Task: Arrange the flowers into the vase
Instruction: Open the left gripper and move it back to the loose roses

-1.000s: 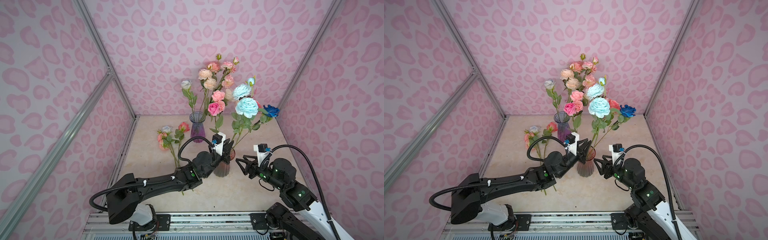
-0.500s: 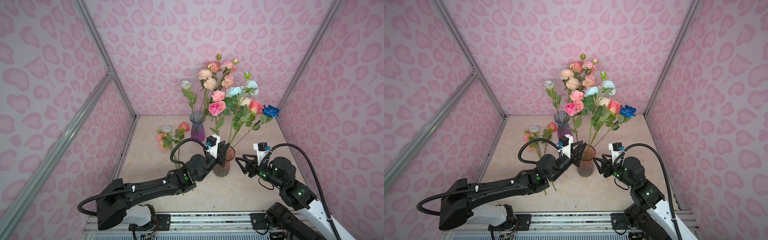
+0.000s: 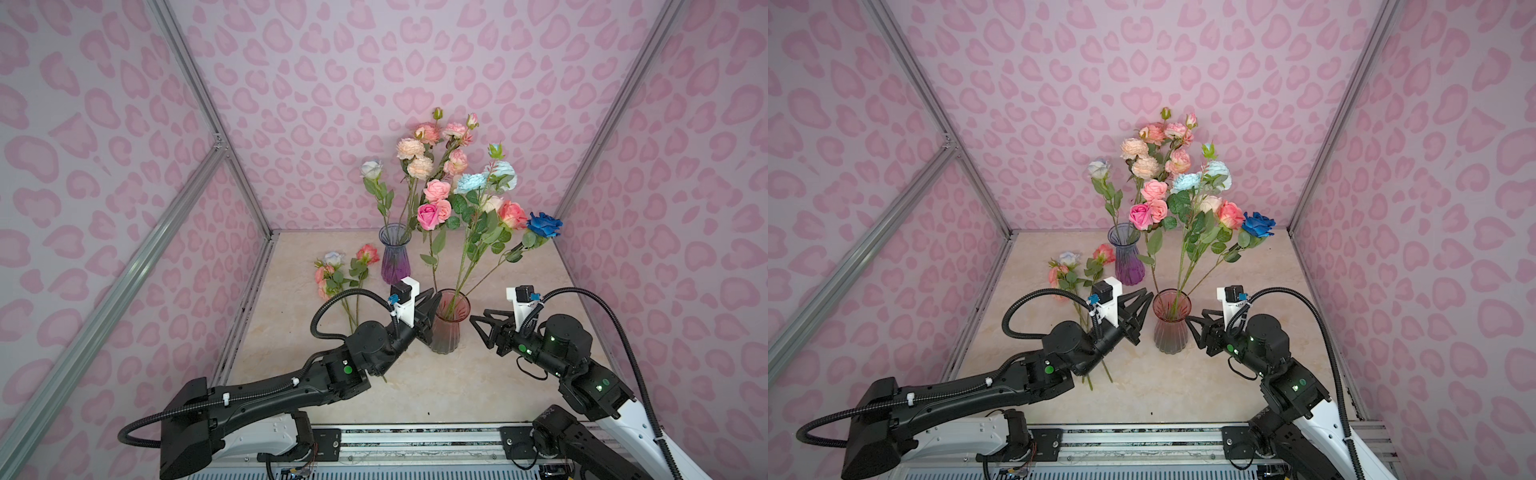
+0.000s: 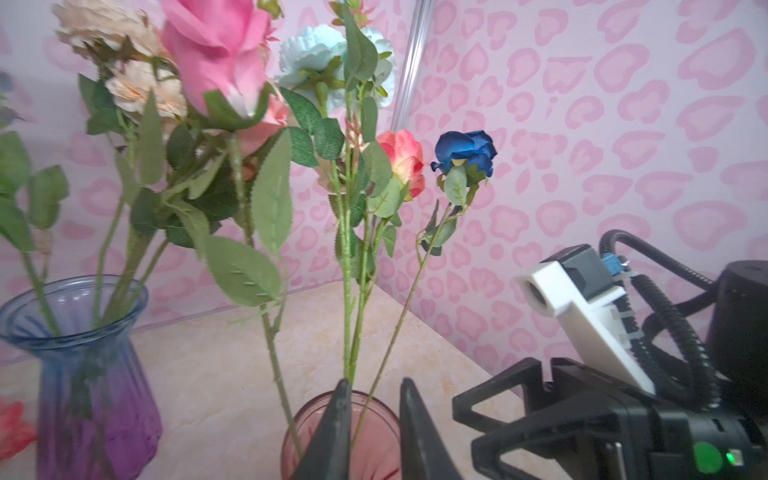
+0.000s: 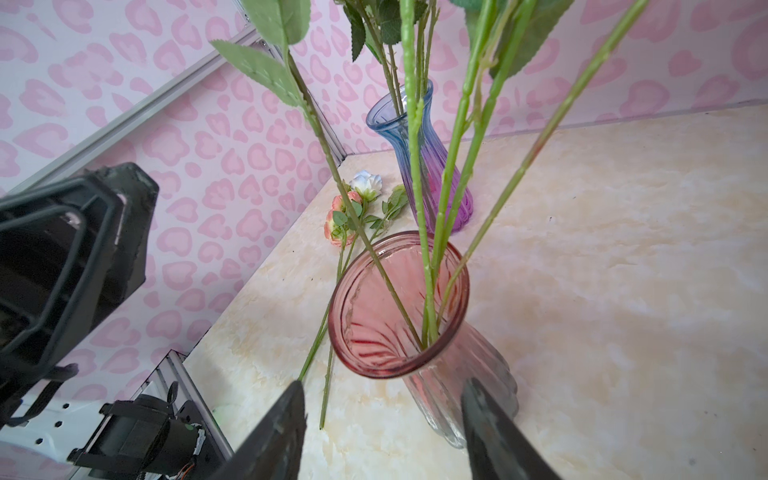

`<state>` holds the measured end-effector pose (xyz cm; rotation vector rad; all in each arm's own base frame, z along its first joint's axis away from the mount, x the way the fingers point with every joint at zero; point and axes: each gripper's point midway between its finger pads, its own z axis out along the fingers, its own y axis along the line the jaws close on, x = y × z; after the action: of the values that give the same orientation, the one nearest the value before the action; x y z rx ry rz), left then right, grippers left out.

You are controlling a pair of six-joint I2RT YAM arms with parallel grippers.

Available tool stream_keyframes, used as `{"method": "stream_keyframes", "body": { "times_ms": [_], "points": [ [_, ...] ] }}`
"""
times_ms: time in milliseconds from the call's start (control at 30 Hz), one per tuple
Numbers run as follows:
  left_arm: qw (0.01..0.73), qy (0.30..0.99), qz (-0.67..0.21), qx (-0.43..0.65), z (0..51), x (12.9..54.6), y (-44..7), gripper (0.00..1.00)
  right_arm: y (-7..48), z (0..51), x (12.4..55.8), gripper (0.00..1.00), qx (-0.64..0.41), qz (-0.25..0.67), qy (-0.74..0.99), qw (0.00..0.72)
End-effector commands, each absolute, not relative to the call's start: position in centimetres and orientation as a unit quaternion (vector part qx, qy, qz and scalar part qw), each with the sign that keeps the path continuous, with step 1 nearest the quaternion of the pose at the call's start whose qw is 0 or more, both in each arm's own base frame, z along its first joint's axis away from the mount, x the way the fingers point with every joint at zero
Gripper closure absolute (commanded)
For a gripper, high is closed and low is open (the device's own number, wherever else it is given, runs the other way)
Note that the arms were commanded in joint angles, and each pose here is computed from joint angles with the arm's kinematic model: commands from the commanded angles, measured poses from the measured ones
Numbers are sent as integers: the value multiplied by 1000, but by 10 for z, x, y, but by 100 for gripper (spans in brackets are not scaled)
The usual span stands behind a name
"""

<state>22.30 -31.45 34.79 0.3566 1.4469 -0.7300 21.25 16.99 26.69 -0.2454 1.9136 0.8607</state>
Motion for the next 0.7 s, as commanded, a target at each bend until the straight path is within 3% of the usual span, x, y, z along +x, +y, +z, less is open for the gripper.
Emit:
{"method": "stream_keyframes", "body": {
  "times_ms": [0, 100, 200, 267, 367, 500, 667],
  "points": [
    [700, 696, -142, 77, 319, 255, -248, 81, 163, 277, 214, 39, -103, 335, 781, 516],
    [647, 759, -68, 10, 272, 281, -187, 80, 164, 282, 215, 39, -105, 339, 775, 522],
    [558, 819, -92, -99, 215, 300, -129, 79, 175, 275, 217, 39, -112, 359, 774, 509],
    [523, 837, -93, -133, 192, 304, -110, 73, 184, 266, 217, 40, -131, 364, 778, 495],
    [459, 872, -107, -137, 159, 315, -111, 68, 191, 254, 219, 41, -150, 341, 790, 486],
    [352, 915, -112, -163, 113, 333, -118, 69, 193, 253, 220, 41, -152, 337, 791, 487],
    [274, 933, -93, -216, 66, 348, -103, 69, 189, 250, 221, 41, -142, 334, 791, 493]
  ]
}}
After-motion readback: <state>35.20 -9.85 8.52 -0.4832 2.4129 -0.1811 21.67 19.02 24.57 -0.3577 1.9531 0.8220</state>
